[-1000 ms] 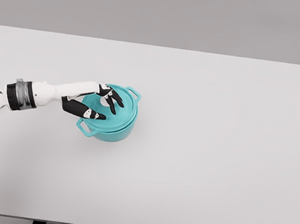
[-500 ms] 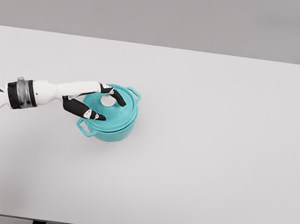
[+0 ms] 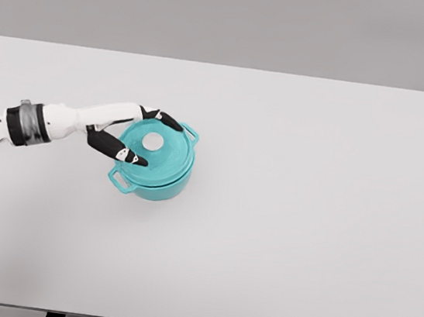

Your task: Cover the pot with left arm

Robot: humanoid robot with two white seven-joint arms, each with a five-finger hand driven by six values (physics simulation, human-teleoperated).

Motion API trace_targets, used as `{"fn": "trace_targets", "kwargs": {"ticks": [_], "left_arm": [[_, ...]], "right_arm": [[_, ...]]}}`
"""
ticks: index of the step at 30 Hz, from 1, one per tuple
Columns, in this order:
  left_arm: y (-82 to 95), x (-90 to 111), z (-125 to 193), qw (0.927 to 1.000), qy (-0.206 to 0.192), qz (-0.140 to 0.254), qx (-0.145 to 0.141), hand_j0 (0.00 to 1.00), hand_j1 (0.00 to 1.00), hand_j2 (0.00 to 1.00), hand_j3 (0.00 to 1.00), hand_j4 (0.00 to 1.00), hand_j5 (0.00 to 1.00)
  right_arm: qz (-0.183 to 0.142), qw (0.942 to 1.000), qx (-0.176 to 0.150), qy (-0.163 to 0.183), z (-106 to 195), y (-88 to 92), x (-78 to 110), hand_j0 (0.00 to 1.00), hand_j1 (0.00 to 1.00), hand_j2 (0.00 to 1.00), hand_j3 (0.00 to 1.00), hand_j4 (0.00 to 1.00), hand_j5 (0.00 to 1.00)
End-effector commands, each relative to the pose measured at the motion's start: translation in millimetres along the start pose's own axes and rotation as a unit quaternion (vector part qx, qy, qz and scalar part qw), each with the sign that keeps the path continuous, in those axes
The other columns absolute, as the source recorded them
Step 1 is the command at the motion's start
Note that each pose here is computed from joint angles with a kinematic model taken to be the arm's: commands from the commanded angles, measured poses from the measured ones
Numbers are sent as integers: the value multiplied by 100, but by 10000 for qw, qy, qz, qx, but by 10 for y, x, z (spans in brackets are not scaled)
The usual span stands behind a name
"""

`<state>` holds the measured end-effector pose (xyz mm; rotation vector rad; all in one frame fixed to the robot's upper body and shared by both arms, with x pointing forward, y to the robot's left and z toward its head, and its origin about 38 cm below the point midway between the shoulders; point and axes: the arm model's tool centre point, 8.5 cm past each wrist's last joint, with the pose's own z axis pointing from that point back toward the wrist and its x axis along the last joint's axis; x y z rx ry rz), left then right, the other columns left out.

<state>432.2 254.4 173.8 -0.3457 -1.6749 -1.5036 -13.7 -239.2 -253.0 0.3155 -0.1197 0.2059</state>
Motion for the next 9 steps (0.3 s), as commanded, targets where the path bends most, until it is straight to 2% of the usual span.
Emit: {"fn": "trace_targets", "kwargs": {"ticks": [1, 3, 5, 6, 9], "left_arm": [[34, 95, -7, 9998, -198, 65, 70, 100, 100, 100, 100, 100, 100], [256, 225, 384, 9997, -96, -10, 242, 100, 100, 100, 100, 100, 100], [577, 334, 908, 9973, 329, -396, 528, 100, 100, 100, 100, 100, 100], [642, 325, 1172, 9949, 592, -460, 674, 100, 100, 100, 100, 100, 100], [648, 232, 1366, 9920, 837, -386, 865, 100, 100, 100, 100, 100, 100]], "right_arm": [[1, 10000, 1, 3, 1, 0, -3, 100, 100, 100, 100, 100, 100], [4, 10000, 8, -4, 0, 1, 2, 100, 100, 100, 100, 100, 100], [4, 10000, 0, -4, 0, -1, 2, 100, 100, 100, 100, 100, 100], [1, 10000, 1, 3, 1, 0, -3, 100, 100, 100, 100, 100, 100], [4, 10000, 0, -4, 0, -1, 2, 100, 100, 100, 100, 100, 100]]}}
